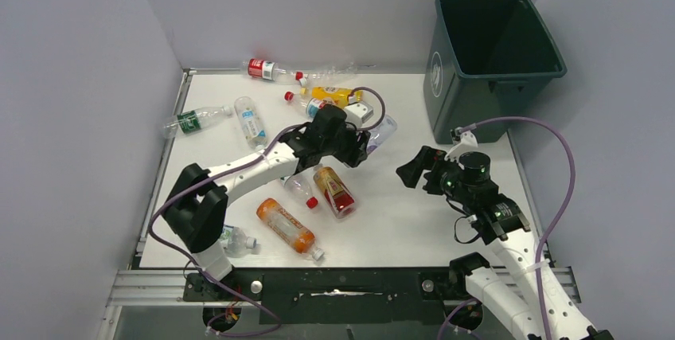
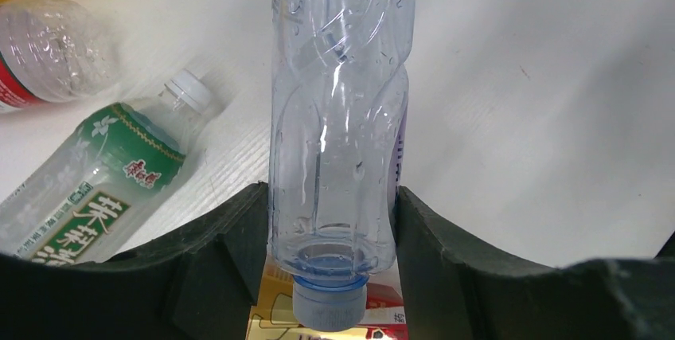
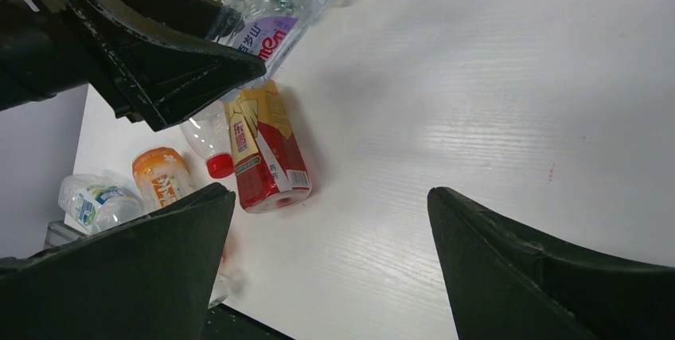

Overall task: Put the plastic bottles in the bin
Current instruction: Pick up the plastic bottle at the center of the board.

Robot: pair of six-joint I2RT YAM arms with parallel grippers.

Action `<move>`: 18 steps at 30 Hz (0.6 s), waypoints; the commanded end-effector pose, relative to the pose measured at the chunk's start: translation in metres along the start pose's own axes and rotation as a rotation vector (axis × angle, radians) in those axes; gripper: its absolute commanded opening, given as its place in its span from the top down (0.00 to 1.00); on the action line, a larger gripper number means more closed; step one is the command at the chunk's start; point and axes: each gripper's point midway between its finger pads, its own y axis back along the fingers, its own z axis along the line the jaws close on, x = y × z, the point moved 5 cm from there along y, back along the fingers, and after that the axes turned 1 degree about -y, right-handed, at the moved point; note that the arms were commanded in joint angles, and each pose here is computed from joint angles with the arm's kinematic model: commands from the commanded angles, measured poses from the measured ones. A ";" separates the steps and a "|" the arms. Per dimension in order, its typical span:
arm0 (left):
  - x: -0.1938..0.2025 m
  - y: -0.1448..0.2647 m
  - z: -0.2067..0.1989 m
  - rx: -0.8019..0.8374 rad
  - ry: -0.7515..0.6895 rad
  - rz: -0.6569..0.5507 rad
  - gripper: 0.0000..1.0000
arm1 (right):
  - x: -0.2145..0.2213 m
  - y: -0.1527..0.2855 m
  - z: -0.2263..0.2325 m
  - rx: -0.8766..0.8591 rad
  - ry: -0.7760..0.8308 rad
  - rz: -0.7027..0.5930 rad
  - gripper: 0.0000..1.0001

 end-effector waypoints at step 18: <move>-0.016 0.075 -0.025 0.116 0.109 -0.165 0.62 | -0.044 -0.031 0.039 -0.326 -0.183 -0.128 0.02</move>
